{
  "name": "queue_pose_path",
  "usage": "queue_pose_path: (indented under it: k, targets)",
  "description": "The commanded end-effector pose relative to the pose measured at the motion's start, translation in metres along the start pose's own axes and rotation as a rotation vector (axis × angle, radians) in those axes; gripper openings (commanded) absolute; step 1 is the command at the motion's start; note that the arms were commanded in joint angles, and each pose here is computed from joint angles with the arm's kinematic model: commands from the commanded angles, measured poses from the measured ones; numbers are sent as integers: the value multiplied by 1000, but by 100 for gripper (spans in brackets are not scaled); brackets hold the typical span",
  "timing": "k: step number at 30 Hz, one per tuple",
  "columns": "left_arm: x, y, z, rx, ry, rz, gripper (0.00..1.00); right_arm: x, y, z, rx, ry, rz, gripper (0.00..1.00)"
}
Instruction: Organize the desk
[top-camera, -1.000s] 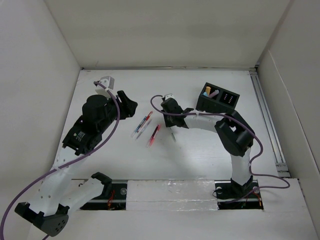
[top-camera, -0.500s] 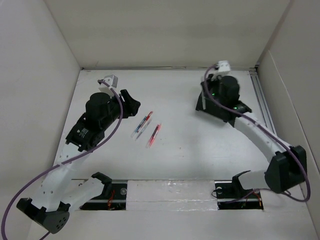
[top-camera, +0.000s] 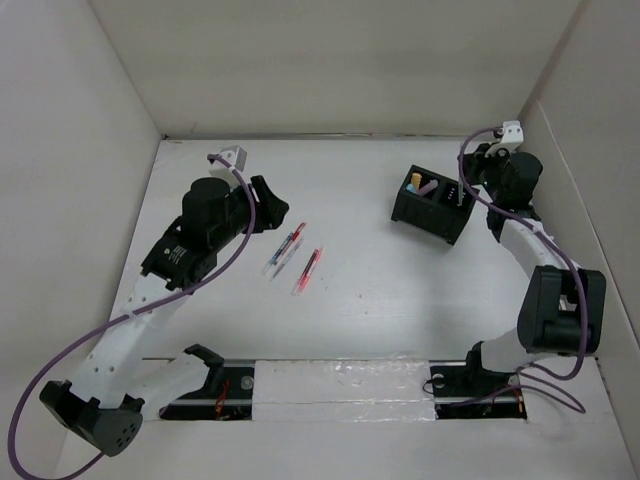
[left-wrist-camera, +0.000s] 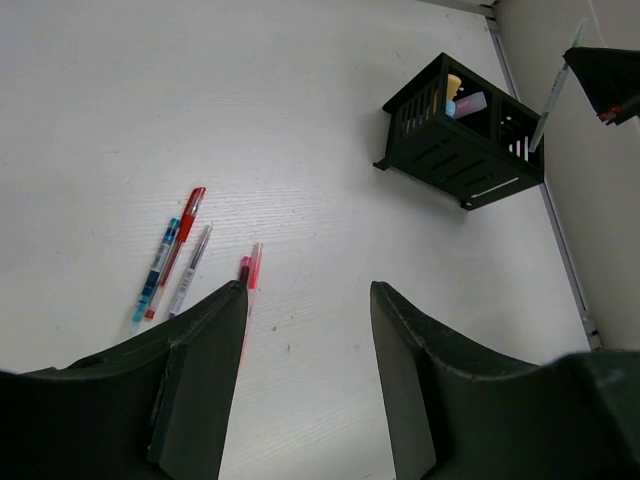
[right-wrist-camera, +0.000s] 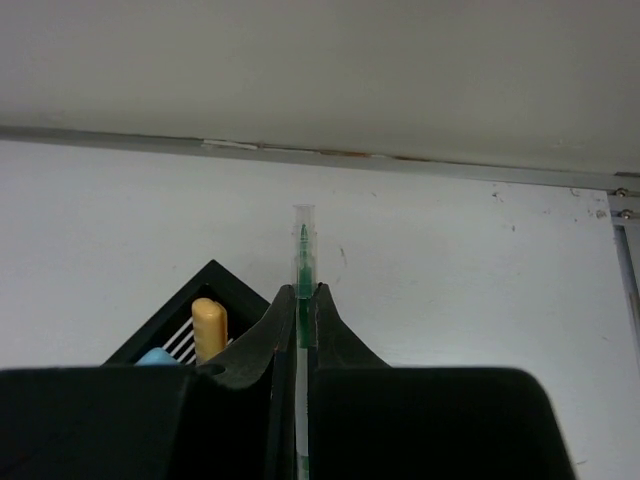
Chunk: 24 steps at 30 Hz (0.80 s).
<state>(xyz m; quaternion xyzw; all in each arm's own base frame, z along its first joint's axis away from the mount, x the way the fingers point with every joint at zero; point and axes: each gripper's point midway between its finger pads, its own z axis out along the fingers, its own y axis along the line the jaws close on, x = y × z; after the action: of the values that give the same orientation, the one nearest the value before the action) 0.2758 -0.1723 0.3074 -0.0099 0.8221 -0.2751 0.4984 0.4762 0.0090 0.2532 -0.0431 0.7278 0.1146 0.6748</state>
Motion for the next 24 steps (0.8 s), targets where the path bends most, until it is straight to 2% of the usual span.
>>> queue_pose_path:
  k: [1, 9, 14, 17, 18, 20, 23, 24]
  targets:
    - [-22, -16, -7, 52, -61, 4, 49, -34, 5, 6, -92, -130, -74, 0]
    - [-17, -11, -3, 29, -45, -1, 49, 2, -8, 18, -103, -89, -75, 0]
    - [-14, -10, 2, 25, -41, -11, 50, 24, -3, 10, -101, -55, -57, 0]
    - [-16, -10, 3, 28, -49, -14, 55, 23, -6, -1, -61, -53, -54, 17]
    - [-17, -11, 3, 29, -51, -15, 57, 22, -6, -3, -58, -53, -57, 32]
    - [-19, -12, 1, 31, -61, -15, 61, 13, -3, -7, -59, -51, -67, 49]
    - [-23, -12, -1, 33, -76, -16, 65, -11, 4, -12, -59, -62, -132, 61]
    - [-24, -12, -2, 32, -80, -15, 66, -25, 4, -13, -52, -77, -147, 62]
